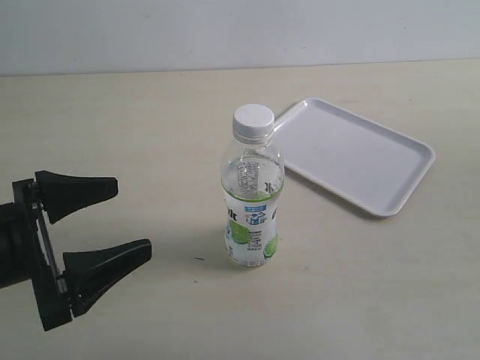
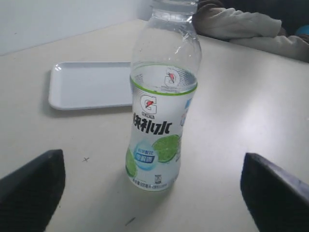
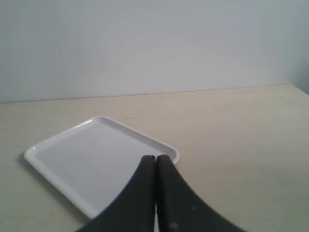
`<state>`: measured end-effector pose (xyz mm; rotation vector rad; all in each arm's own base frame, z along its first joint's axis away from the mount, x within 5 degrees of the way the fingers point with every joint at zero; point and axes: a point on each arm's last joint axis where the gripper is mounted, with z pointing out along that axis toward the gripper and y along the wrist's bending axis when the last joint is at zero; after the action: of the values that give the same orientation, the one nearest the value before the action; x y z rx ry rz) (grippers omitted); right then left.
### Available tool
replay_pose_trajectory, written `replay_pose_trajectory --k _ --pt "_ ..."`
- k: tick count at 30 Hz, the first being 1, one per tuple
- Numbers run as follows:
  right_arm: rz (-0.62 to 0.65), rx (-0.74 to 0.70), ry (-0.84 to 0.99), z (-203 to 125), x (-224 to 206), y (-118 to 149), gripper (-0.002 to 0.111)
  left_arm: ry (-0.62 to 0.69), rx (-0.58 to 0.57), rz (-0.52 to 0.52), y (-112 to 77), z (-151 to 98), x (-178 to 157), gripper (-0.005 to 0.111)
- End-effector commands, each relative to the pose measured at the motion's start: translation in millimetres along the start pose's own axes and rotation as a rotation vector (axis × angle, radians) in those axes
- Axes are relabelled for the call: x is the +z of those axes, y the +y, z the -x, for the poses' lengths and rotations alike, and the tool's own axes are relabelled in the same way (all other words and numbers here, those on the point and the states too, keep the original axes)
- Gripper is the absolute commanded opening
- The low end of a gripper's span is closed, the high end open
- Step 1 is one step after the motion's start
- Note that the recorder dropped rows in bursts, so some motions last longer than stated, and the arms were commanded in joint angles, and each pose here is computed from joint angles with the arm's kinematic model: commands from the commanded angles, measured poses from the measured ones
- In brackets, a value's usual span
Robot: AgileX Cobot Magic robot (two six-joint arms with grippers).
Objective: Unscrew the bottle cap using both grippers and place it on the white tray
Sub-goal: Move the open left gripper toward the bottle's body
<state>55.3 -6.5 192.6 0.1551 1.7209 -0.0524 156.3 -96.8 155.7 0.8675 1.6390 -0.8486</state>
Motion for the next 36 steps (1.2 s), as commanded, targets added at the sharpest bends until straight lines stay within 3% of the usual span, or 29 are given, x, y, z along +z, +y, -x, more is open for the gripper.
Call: replay_pose_trajectory --k 1,5,11,24,29,36 --pt "-0.007 -0.003 -0.008 -0.8 -0.1 -0.5 0.000 0.001 0.052 -0.050 6.6 1.1 12.9 0.094" --pt "-0.007 -0.003 -0.006 -1.0 -0.1 -0.5 0.000 0.024 0.144 -0.109 3.9 -5.4 29.8 0.094" --pt "-0.007 -0.003 -0.006 -1.0 -0.1 -0.5 0.000 0.031 0.088 -0.060 17.4 -11.2 48.6 0.094" --pt "-0.007 -0.003 -0.006 -1.0 -0.1 -0.5 0.000 0.079 0.064 -0.173 23.8 -36.5 105.9 0.094" --pt "-0.007 -0.003 -0.006 -1.0 -0.1 -0.5 0.000 0.046 0.003 -0.183 33.3 -33.5 123.4 0.094" --pt "-0.007 -0.003 -0.006 -1.0 -0.1 -0.5 0.000 0.032 0.038 -0.201 37.2 -31.3 131.7 0.094"
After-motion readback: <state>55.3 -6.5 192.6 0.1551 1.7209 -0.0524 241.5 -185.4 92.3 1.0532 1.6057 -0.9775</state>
